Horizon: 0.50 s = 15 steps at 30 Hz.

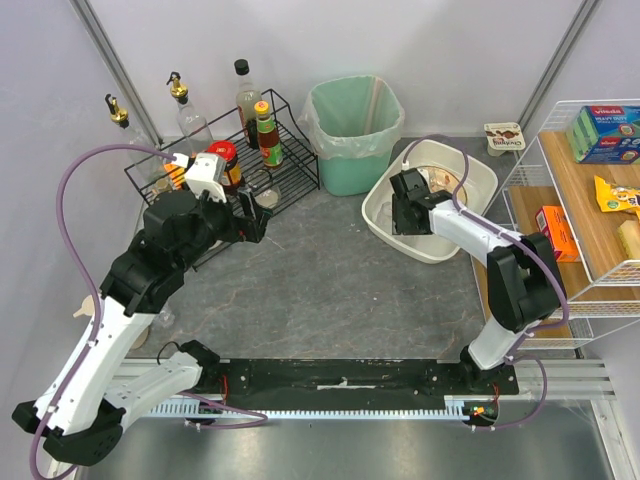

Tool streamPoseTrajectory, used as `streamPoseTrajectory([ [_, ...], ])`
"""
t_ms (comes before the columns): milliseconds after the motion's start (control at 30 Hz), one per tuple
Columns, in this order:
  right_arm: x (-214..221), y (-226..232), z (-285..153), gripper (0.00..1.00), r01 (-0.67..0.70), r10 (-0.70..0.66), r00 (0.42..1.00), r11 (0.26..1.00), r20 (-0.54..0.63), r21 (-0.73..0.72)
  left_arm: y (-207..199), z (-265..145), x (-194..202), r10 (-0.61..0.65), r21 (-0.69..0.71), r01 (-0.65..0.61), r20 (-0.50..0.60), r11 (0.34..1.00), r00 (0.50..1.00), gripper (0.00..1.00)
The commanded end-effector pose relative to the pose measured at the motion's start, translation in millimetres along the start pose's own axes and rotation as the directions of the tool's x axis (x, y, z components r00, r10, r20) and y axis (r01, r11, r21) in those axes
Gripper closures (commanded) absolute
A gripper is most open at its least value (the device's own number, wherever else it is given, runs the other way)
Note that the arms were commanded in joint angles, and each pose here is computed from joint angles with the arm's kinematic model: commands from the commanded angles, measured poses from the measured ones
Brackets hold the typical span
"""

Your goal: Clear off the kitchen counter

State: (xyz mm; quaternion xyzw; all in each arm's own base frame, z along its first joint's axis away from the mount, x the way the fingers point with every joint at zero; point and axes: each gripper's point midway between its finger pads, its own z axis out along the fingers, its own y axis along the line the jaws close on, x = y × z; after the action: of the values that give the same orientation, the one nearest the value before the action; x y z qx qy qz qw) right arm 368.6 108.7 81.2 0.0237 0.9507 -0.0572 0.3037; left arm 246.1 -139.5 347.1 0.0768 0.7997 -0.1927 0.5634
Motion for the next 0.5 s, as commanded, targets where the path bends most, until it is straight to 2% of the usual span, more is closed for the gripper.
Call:
streamPoseTrajectory([
  [0, -9, 13, 10, 0.59, 0.003, -0.002, 1.0, 0.998, 0.015, -0.062, -4, 1, -5, 0.022, 0.02, -0.022, 0.003, 1.0, 1.0, 0.05],
  [167, -10, 17, 19, 0.42, 0.011, -0.009, 1.0, 0.997, 0.018, -0.079, -4, 2, -3, 0.018, 0.018, -0.018, -0.01, 1.0, 1.0, 0.05],
  [333, -12, 16, 19, 0.14, 0.005, -0.002, 0.999, 0.997, 0.036, -0.079, -4, 3, -4, 0.019, 0.013, -0.019, -0.013, 1.0, 1.0, 0.04],
  [467, -20, 15, 8, 0.02, 0.005, 0.001, 0.998, 0.996, 0.067, -0.085, -6, 4, -4, 0.015, 0.023, -0.014, -0.021, 1.0, 1.0, 0.04],
])
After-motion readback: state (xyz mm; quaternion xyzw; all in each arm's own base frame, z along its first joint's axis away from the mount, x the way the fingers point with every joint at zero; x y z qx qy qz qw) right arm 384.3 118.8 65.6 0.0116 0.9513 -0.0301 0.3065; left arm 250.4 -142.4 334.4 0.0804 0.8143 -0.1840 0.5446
